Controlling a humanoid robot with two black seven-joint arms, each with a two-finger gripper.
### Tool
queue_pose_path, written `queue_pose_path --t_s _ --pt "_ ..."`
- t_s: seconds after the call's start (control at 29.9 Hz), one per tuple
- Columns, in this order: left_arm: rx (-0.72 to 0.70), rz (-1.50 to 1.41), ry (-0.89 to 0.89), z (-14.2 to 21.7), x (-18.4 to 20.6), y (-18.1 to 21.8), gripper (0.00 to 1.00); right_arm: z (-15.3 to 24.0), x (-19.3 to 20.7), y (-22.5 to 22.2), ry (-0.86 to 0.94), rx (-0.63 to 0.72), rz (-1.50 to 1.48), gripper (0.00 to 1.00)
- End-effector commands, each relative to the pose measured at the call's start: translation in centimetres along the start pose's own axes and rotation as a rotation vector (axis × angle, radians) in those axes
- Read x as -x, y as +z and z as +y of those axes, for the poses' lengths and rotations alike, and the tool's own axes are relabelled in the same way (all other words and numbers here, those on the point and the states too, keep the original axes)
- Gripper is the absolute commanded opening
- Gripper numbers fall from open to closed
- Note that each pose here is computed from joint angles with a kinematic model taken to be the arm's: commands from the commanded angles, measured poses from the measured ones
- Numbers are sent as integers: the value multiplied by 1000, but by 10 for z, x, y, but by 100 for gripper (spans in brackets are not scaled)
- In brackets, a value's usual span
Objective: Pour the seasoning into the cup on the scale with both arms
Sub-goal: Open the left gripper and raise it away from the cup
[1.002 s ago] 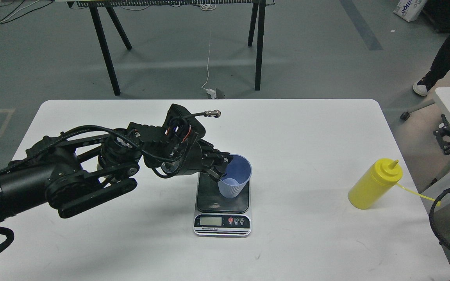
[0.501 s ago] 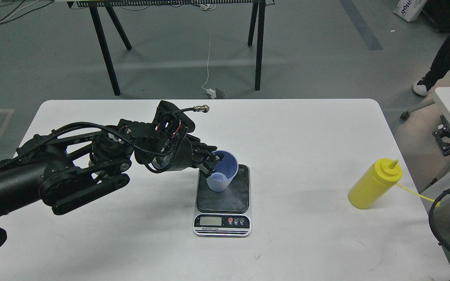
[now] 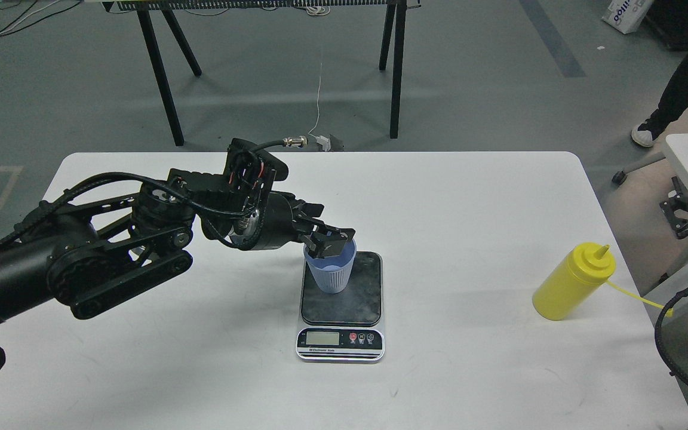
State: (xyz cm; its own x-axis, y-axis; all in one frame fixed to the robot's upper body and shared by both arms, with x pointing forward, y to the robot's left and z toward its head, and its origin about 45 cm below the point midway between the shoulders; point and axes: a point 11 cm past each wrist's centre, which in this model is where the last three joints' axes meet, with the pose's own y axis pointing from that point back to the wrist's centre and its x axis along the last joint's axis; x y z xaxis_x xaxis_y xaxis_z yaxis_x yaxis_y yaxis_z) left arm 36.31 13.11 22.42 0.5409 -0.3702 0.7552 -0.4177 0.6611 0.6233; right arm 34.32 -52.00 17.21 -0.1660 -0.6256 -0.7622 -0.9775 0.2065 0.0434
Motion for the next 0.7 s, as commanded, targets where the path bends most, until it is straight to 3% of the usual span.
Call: queue_pose_path --t_s 0.0,0.33,0.67 --pt "11 38 62 9 -19 -2 82 0 0 -2 -1 -2 1 99" --pt "280 630 387 55 -96 -18 99 17 -11 -2 15 28 15 99" --pt "631 1221 703 100 -130 -71 100 73 -20 -2 15 110 1 99"
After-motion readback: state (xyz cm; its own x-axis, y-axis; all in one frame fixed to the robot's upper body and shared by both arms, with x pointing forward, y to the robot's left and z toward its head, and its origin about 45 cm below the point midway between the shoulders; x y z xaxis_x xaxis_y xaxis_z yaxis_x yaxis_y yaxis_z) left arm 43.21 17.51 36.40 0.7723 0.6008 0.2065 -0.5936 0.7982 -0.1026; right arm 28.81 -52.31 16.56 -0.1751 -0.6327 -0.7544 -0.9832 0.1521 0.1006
